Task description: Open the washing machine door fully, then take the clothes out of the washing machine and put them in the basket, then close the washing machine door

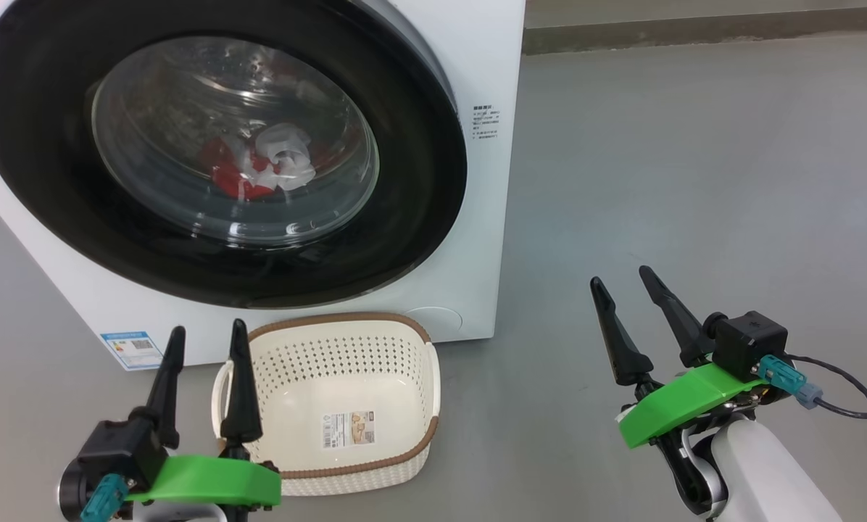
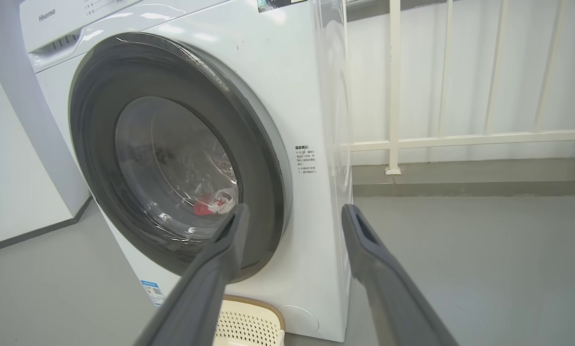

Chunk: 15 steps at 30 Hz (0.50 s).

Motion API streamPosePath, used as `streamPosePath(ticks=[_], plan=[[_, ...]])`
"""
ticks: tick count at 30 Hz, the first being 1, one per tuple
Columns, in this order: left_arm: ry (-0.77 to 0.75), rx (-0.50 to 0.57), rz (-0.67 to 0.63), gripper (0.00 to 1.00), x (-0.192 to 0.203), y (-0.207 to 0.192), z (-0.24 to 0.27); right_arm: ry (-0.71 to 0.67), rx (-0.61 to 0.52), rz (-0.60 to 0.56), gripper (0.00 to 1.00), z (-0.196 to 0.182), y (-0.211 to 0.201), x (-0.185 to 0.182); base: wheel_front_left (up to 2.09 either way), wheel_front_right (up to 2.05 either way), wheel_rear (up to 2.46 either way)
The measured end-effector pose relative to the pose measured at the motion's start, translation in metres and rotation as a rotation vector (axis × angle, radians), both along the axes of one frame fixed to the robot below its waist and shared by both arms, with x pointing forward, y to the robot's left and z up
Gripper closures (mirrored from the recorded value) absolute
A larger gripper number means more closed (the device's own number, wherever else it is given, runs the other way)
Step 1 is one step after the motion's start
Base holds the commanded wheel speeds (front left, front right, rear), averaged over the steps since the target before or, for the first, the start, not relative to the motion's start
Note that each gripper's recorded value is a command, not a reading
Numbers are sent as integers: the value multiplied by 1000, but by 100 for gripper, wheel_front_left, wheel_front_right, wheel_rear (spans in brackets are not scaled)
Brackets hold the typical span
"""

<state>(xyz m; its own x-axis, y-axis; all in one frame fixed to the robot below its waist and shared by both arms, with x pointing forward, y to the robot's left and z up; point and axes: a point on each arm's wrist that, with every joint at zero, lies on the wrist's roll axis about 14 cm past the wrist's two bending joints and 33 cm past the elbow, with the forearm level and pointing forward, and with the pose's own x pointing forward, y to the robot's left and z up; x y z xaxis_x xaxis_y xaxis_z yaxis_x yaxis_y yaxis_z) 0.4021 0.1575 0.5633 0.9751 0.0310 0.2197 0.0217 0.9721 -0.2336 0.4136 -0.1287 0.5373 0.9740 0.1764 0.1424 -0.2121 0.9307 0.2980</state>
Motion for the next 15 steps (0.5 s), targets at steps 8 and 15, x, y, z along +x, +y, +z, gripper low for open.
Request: streamPosePath(ticks=[8, 15], plan=[[20, 3, -3, 0, 0, -2, -6, 4, -4, -3, 0, -1, -1, 0, 0, 0, 0], [30, 5, -7, 0, 0, -2, -9, 7, -16, 1, 0, -3, 0, 0, 0, 0, 0]])
